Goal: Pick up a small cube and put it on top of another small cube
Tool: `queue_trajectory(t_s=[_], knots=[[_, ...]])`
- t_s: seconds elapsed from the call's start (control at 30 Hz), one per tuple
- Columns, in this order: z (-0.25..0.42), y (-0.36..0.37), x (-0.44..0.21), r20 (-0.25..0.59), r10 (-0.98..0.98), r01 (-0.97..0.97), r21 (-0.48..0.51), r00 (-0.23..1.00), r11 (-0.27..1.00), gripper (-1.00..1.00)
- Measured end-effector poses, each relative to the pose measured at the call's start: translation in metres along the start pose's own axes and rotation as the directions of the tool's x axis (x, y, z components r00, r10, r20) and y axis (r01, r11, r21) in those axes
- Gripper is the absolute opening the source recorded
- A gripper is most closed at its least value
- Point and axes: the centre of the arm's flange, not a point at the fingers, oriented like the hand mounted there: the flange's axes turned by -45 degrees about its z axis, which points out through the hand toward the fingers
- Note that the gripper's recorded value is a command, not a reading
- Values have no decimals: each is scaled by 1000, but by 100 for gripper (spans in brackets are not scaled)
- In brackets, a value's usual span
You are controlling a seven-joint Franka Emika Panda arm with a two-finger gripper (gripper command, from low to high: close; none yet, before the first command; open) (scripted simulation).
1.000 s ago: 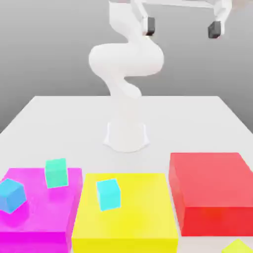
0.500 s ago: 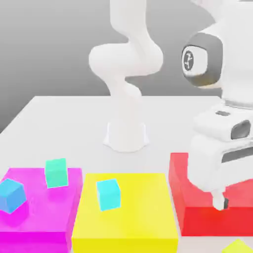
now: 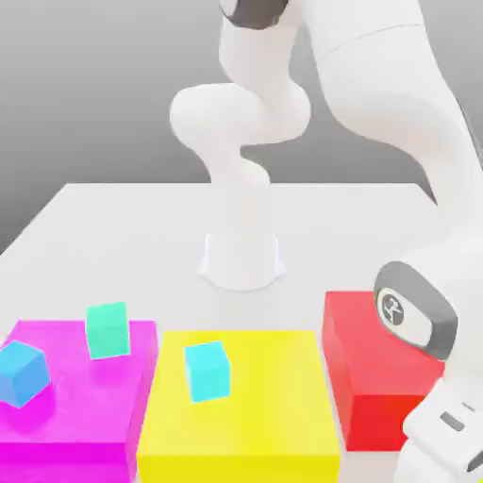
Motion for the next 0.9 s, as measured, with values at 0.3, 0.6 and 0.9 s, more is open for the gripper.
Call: queue_trajectory(t_s=[0.3,0.6,0.9], knots=[[-98,77,-44,4,235,-235,-23,972,972,-100],[-168,223,-208,-6,762,-762,-42,647,646,-100],[-206,253,-373,-3,990,-990,-5,139,139,-100]])
